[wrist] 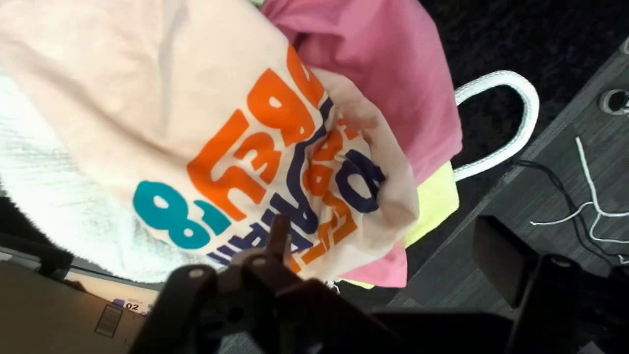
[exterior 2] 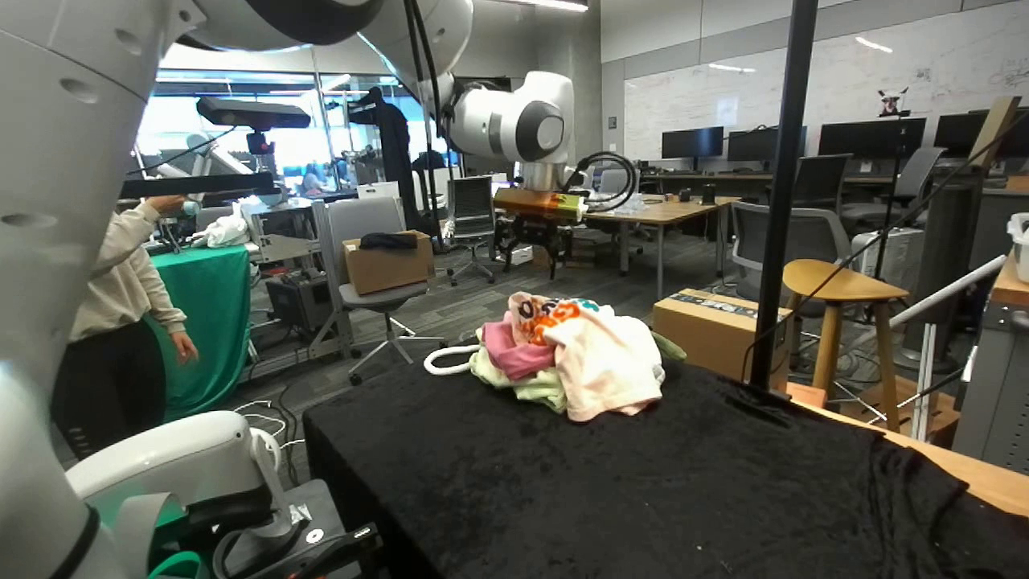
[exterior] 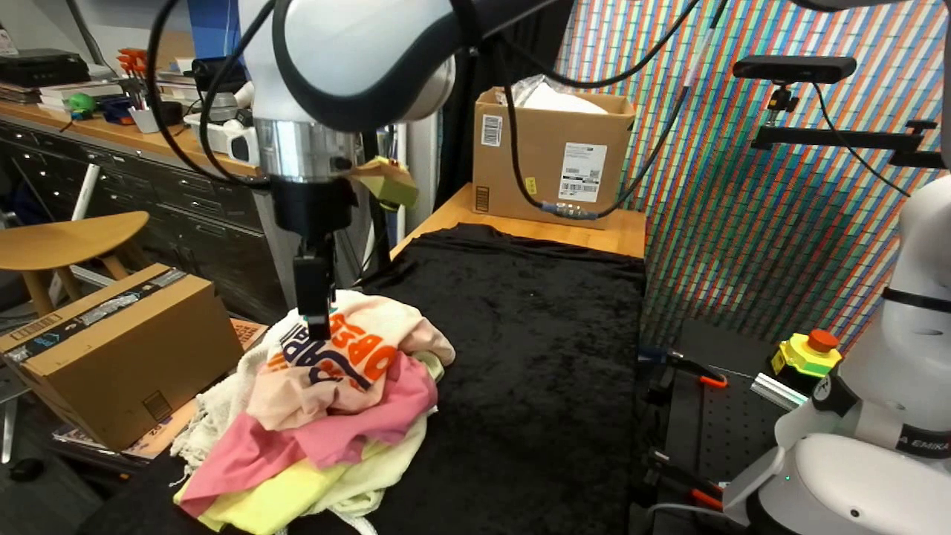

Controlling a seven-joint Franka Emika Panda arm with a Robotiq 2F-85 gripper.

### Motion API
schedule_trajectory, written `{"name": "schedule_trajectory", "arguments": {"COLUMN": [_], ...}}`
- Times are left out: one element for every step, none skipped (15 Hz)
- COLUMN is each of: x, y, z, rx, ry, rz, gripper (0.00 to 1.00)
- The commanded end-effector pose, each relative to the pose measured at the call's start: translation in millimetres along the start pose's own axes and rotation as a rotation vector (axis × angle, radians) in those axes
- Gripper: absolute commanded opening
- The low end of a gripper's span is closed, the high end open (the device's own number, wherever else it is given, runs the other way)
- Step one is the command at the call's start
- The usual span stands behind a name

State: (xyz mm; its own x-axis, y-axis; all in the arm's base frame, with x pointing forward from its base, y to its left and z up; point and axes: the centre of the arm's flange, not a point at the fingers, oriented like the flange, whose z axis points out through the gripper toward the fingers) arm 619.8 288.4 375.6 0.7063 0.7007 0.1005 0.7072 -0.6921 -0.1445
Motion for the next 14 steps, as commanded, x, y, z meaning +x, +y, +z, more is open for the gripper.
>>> {"name": "schedule_trajectory", "arguments": {"x": [-12,-18,-26,-37,-46,-57,-68,-77,-90,-105,-116,-130,-145,-158], "y": [8,12,16,19,22,24,27,28,29,29,28,26,24,22], "z": [-60,-74,-87,-102,-118,-131,-146,-161,-172,-184,-195,-205,-212,-223], "rx": [-0.002,-0.017,-0.035,-0.052,-0.063,-0.067,-0.074,-0.076,-0.078,-0.079,-0.080,-0.080,-0.078,-0.073], "ry": [-0.009,-0.023,-0.033,-0.033,-0.033,-0.027,-0.017,-0.016,-0.009,-0.003,0.007,0.010,0.021,0.033], "rz": [0.030,0.050,0.074,0.101,0.132,0.165,0.199,0.230,0.263,0.289,0.317,0.341,0.364,0.384], "gripper": [1.00,1.00,1.00,1.00,1.00,1.00,1.00,1.00,1.00,1.00,1.00,1.00,1.00,1.00]}}
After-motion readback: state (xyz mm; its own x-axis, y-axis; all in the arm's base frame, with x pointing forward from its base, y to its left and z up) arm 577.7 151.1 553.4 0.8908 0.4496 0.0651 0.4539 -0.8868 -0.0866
